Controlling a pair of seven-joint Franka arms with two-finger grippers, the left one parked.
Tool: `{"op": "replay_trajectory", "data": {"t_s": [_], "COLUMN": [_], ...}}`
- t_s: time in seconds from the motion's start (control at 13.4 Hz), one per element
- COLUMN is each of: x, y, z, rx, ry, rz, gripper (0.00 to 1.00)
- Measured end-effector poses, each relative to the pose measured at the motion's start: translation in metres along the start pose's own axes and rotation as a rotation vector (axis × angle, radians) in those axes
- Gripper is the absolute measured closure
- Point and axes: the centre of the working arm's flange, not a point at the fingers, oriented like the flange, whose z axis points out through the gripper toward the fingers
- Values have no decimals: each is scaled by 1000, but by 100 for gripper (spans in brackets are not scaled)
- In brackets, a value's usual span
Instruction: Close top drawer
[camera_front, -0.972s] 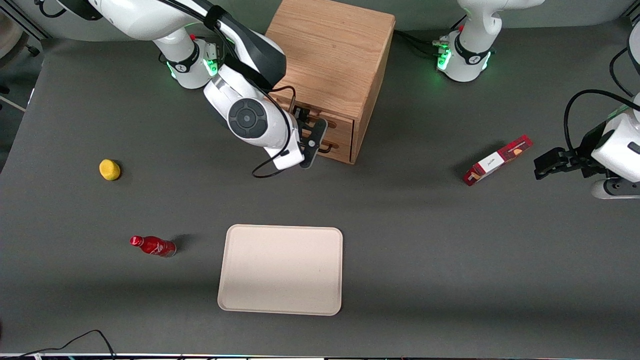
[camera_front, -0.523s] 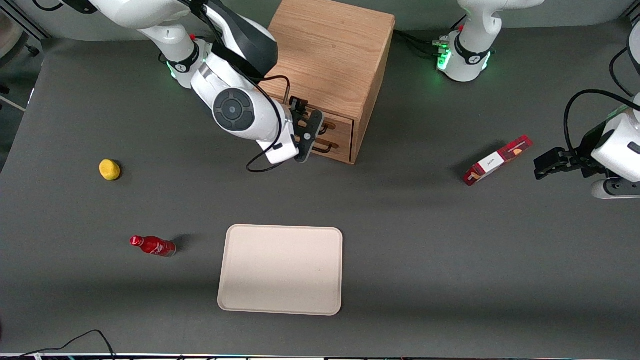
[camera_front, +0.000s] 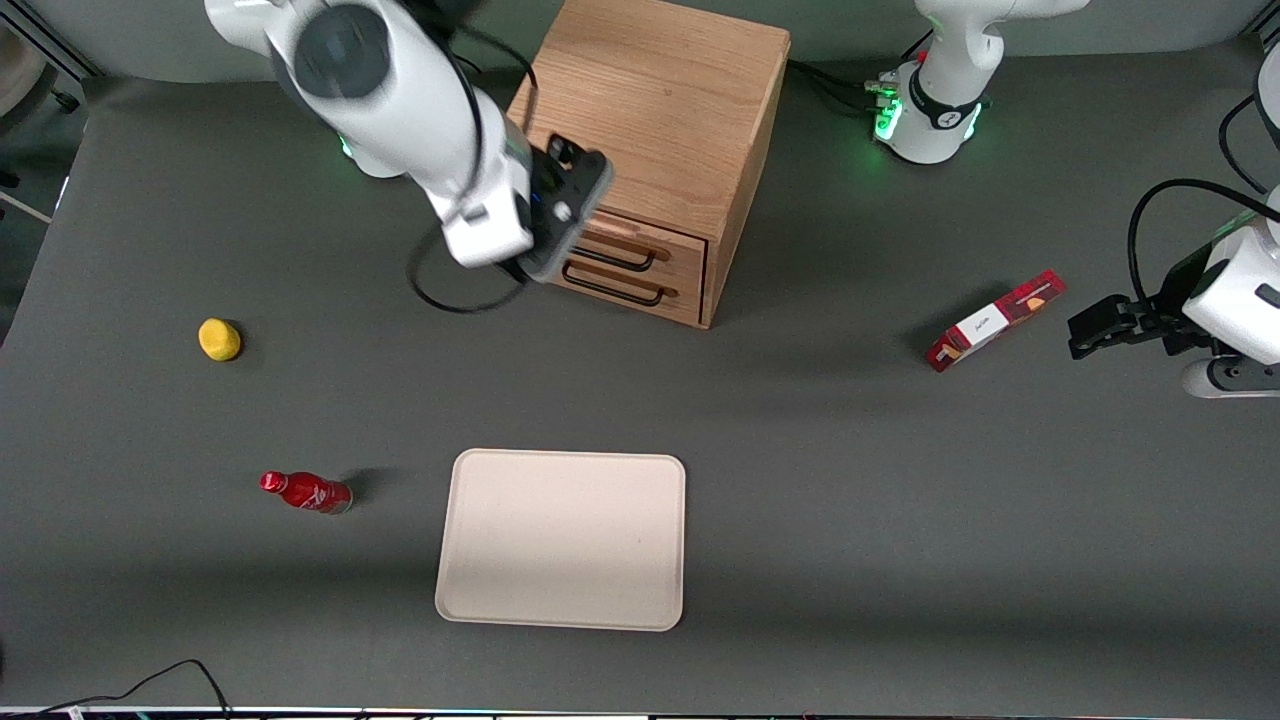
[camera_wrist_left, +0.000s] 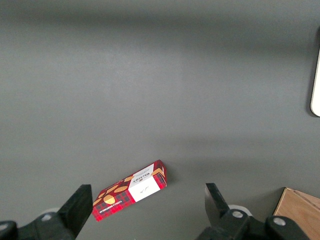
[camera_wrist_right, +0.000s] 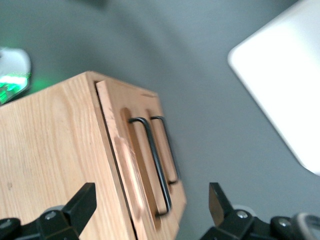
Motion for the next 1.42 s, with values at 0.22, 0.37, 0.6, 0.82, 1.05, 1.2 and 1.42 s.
{"op": "replay_trajectory", "data": {"t_s": [0.22, 0.37, 0.6, 0.82, 1.05, 1.2, 1.42], "x": [-70, -127, -210, -246, -250, -259, -272], "y": [-8, 49, 159, 195, 208, 220, 227], "z": [-92, -137, -180, -178, -145, -114, -108], "rx": [-192, -260, -308, -288, -285, -268, -255], "ry": [14, 6, 25, -32, -29, 6, 46], "rz": [302, 506, 777, 880, 977, 1026, 1049], "gripper": [0, 0, 0, 0, 0, 0, 0]}}
